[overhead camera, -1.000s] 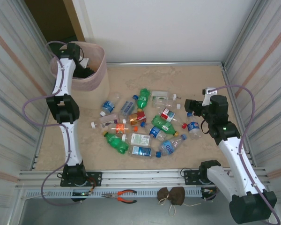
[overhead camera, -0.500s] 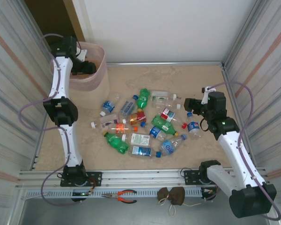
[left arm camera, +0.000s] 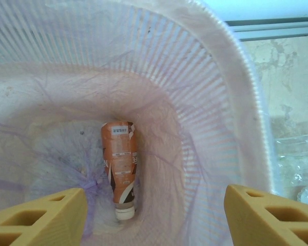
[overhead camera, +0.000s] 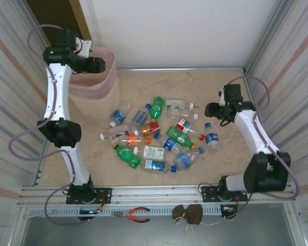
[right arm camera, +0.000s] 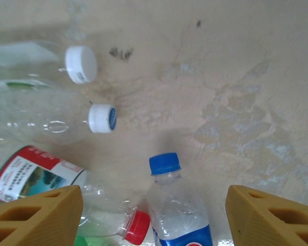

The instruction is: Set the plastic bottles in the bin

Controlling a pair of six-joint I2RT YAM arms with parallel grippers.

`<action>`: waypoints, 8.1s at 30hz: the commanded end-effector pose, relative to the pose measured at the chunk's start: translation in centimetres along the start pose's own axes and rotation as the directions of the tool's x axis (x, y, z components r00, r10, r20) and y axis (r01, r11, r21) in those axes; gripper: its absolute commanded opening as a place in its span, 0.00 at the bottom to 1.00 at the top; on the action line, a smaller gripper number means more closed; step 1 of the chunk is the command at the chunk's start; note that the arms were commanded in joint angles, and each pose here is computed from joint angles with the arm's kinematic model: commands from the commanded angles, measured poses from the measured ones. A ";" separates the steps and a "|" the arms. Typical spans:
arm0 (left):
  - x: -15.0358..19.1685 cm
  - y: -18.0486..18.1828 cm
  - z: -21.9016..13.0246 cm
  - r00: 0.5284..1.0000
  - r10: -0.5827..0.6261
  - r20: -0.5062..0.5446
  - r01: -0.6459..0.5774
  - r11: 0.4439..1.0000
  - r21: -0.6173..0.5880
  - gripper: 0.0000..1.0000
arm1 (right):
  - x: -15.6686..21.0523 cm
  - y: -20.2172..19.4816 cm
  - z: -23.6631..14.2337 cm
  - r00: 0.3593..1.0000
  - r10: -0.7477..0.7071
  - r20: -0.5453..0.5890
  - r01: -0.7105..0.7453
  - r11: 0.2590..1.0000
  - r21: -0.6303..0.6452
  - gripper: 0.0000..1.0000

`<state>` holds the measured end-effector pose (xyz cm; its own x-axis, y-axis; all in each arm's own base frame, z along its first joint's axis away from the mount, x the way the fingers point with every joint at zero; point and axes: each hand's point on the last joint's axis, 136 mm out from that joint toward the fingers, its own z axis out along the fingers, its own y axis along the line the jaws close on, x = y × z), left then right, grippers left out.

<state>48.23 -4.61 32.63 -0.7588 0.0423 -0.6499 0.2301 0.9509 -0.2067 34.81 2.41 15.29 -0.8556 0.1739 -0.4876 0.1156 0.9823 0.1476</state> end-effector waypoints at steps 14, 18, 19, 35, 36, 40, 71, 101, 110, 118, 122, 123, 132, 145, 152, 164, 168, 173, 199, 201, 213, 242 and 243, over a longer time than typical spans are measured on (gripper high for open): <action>0.8 -5.2 -5.6 0.980 0.016 0.196 -0.042 0.991 0.129 0.71 | 3.7 -0.6 9.4 0.898 -0.137 -0.418 0.186 0.980 0.077 0.55; 1.6 -7.4 -6.3 0.966 0.030 0.255 -0.093 0.967 0.239 0.71 | 3.8 -0.6 10.7 0.880 -0.153 -0.450 0.215 0.972 0.090 0.54; 1.9 -7.6 -6.4 0.964 0.027 0.263 -0.095 0.964 0.250 0.71 | 4.0 -0.6 10.9 0.873 -0.159 -0.460 0.227 0.969 0.095 0.53; 3.8 -9.7 -8.5 0.946 -0.026 0.323 -0.092 0.934 0.345 0.71 | 5.5 -1.4 11.9 0.826 -0.189 -0.531 0.293 0.949 0.119 0.31; 3.9 -9.7 -8.6 0.946 -0.029 0.323 -0.089 0.934 0.347 0.71 | 5.4 -1.4 11.7 0.827 -0.191 -0.528 0.295 0.948 0.120 0.30; 3.9 -10.4 -8.9 0.941 -0.052 0.334 -0.089 0.915 0.393 0.71 | 4.9 -1.7 11.0 0.840 -0.192 -0.508 0.303 0.942 0.144 0.26; 5.8 -27.1 -6.0 0.906 0.094 0.413 -0.372 0.642 0.670 0.76 | -8.0 17.7 -14.5 0.913 0.004 0.407 0.237 0.807 -0.540 0.25; 13.3 -36.3 -4.4 0.889 0.280 0.361 -0.442 0.323 0.837 0.74 | -9.0 23.3 -28.2 0.774 0.172 0.610 0.455 0.520 -0.723 0.27; 13.9 -36.9 -5.8 0.864 0.288 0.414 -0.486 0.254 0.837 0.59 | -9.1 23.4 -28.9 0.766 0.179 0.617 0.464 0.509 -0.725 0.27; 13.6 -36.7 -6.5 0.842 0.293 0.453 -0.526 0.262 0.809 0.50 | -9.2 23.1 -28.9 0.763 0.180 0.620 0.457 0.527 -0.716 0.36; 12.9 -36.3 -6.8 0.825 0.305 0.475 -0.557 0.302 0.774 0.50 | -9.1 22.5 -29.0 0.757 0.180 0.628 0.448 0.558 -0.699 0.53; 12.8 -36.1 -6.8 0.822 0.310 0.477 -0.562 0.314 0.765 0.50 | -9.1 22.2 -29.0 0.753 0.177 0.634 0.447 0.571 -0.689 0.57; 9.6 -32.3 -6.8 0.822 0.354 0.446 -0.569 0.496 0.656 0.49 | -8.9 18.1 -29.3 0.702 0.139 0.699 0.400 0.734 -0.548 0.70; 4.4 -20.8 -6.1 0.881 0.370 0.296 -0.465 0.796 0.388 0.48 | -8.4 13.1 -28.5 0.697 0.148 0.702 0.297 0.831 -0.470 0.70; 0.7 -11.8 -5.7 0.931 0.277 0.239 -0.327 0.922 0.207 0.46 | -8.3 12.4 -28.0 0.703 0.139 0.697 0.280 0.847 -0.452 0.69; -1.1 2.0 -0.1 0.970 0.225 0.090 -0.211 0.967 -0.140 0.45 | -7.9 11.9 -25.5 0.735 0.114 0.668 0.255 0.867 -0.428 0.68; -0.4 5.7 2.1 0.979 0.200 0.028 -0.190 0.960 -0.208 0.44 | -7.8 11.6 -24.4 0.749 0.102 0.655 0.242 0.877 -0.414 0.68; 1.8 9.0 4.3 0.986 0.156 -0.066 -0.168 0.954 -0.248 0.44 | -7.7 11.6 -23.3 0.765 0.096 0.636 0.233 0.880 -0.413 0.68; 10.4 12.1 0.6 0.952 -0.055 -0.302 -0.080 0.905 -0.417 0.46 | -7.6 11.4 -22.4 0.771 0.100 0.629 0.230 0.877 -0.421 0.68; 10.5 11.6 0.6 0.953 -0.061 -0.298 -0.066 0.914 -0.399 0.46 | -7.5 11.3 -22.4 0.771 0.100 0.628 0.229 0.878 -0.421 0.68; 10.4 8.8 6.0 0.942 -0.126 -0.311 0.058 0.974 -0.219 0.53 | -7.4 10.9 -22.2 0.776 0.105 0.622 0.212 0.886 -0.413 0.68; 10.3 6.2 6.2 0.949 -0.140 -0.281 0.114 0.988 -0.104 0.75 | -6.2 4.7 0.2 0.685 0.727 -0.046 -0.724 0.673 -0.149 0.63; 10.0 6.0 5.8 0.954 -0.137 -0.266 0.115 0.989 -0.097 0.75 | -6.2 4.5 0.8 0.643 0.763 -0.059 -0.764 0.635 -0.112 0.62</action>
<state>46.30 0.78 16.95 -0.9477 0.0040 -0.3191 0.0609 0.9838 -0.1685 40.14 6.50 18.46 -0.6550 0.6994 -0.2860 0.4862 0.6798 0.5490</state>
